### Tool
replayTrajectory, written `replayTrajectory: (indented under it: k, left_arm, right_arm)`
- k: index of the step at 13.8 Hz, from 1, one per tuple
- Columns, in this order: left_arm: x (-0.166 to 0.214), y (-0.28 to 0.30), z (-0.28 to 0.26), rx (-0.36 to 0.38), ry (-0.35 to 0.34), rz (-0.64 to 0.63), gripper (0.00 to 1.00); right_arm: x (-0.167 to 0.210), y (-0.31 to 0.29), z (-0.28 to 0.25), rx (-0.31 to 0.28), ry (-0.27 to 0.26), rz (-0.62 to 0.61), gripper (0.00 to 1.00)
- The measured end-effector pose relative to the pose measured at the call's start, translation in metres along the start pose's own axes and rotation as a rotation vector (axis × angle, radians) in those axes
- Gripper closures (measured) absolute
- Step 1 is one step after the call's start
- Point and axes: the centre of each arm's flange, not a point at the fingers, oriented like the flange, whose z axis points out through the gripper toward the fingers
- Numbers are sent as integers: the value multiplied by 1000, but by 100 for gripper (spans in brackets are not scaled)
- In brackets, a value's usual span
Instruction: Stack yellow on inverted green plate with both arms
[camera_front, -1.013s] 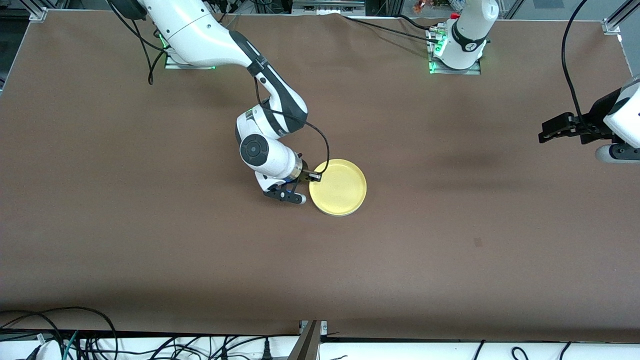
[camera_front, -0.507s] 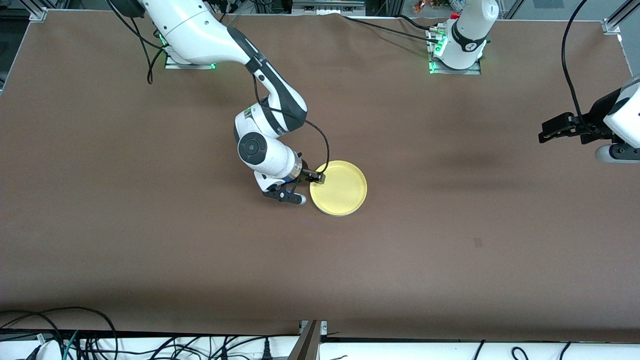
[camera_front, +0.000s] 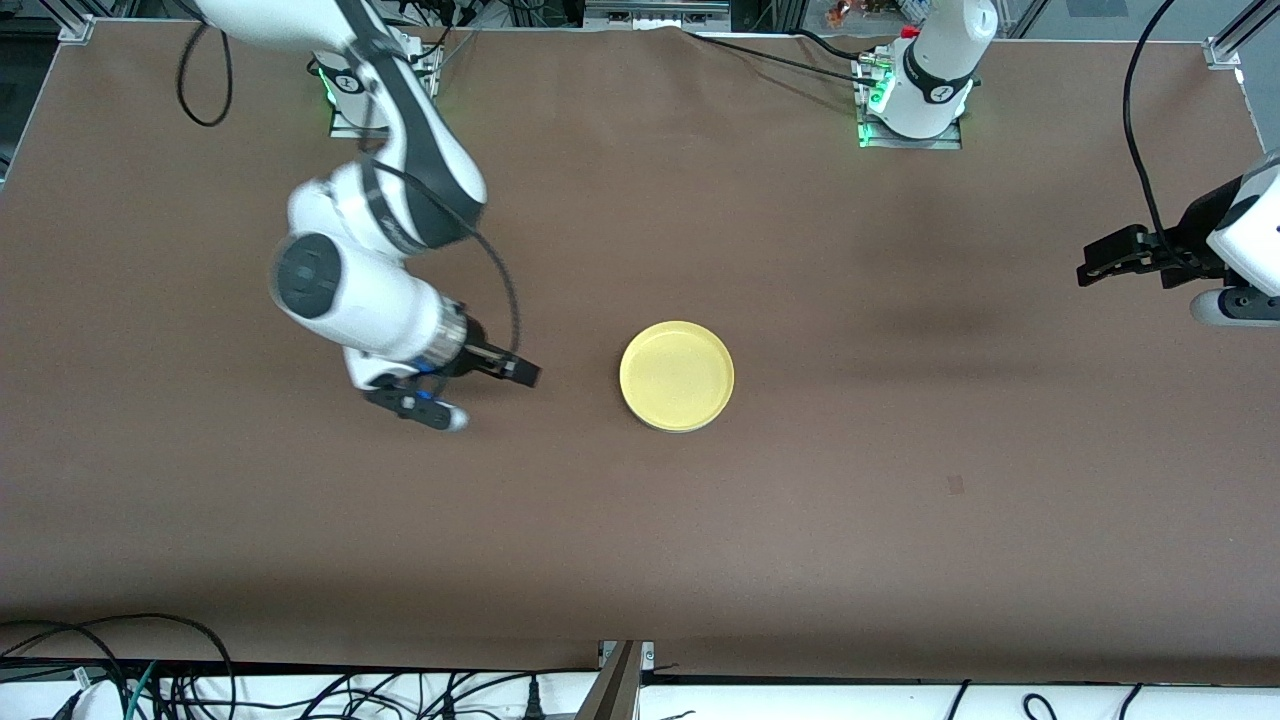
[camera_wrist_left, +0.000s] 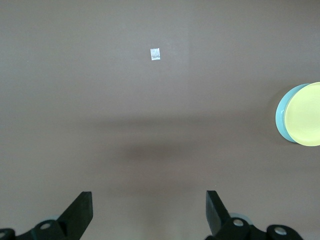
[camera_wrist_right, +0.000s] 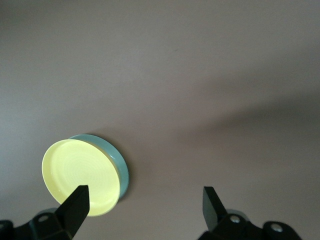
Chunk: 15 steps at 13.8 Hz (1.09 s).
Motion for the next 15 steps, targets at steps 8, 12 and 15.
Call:
replayTrajectory:
  k: [8,12,15]
  left_arm:
    - [1,0,1,0,-2,0,0]
    - [1,1,2,0,-3,1,0]
    - [1,1,2,0,-3,2,0]
  right_arm:
    - [-59,121,-212,-101,-33,-153,0]
    - [-29,171,-210,-182,-35,-231,0]
    - [-25,176,-211,-199,-31,-256,0]
